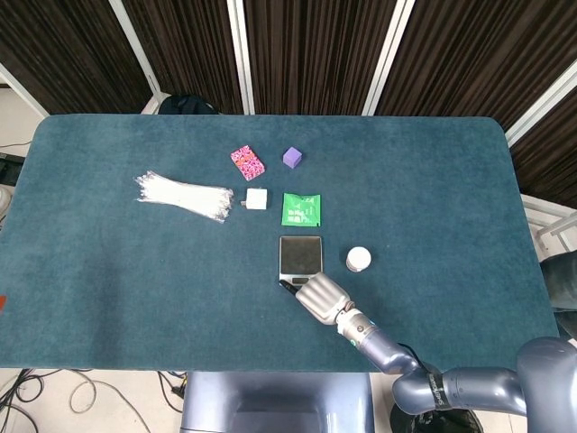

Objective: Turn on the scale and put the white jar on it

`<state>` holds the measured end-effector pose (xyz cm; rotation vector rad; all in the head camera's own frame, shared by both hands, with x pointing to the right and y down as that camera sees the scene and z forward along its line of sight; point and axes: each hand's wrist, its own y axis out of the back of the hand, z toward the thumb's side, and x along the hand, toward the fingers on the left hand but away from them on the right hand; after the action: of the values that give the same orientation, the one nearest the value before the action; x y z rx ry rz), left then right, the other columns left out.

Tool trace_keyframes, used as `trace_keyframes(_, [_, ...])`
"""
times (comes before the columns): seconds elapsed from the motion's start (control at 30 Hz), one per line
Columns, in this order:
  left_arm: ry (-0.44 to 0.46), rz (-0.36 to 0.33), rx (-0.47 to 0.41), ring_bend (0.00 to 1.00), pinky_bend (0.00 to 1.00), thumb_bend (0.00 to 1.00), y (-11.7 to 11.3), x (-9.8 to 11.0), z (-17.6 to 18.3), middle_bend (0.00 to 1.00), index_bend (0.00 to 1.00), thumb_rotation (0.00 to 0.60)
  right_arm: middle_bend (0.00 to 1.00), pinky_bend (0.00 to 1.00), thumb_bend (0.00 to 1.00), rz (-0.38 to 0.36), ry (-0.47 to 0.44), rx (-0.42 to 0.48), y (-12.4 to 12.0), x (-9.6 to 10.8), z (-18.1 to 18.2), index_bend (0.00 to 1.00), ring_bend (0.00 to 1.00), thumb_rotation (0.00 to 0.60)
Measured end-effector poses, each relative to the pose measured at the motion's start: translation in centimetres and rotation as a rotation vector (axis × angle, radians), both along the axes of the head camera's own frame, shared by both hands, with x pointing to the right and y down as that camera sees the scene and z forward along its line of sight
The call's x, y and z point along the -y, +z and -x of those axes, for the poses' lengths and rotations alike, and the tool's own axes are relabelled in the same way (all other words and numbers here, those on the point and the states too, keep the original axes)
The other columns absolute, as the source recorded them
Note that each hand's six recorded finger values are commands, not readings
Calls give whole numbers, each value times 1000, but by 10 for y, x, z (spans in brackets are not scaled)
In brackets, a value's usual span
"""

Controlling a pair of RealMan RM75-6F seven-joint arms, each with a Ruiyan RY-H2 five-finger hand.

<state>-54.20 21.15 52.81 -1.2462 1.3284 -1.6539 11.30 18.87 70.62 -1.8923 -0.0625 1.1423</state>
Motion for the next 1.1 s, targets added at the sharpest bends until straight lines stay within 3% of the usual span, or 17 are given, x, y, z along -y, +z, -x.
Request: trace_keyframes(1.1, [-3, -1, 9, 0, 0, 118, 0, 1, 1, 0, 0, 600, 769, 1000, 966, 17, 2, -26, 8, -1, -3, 3, 829, 600])
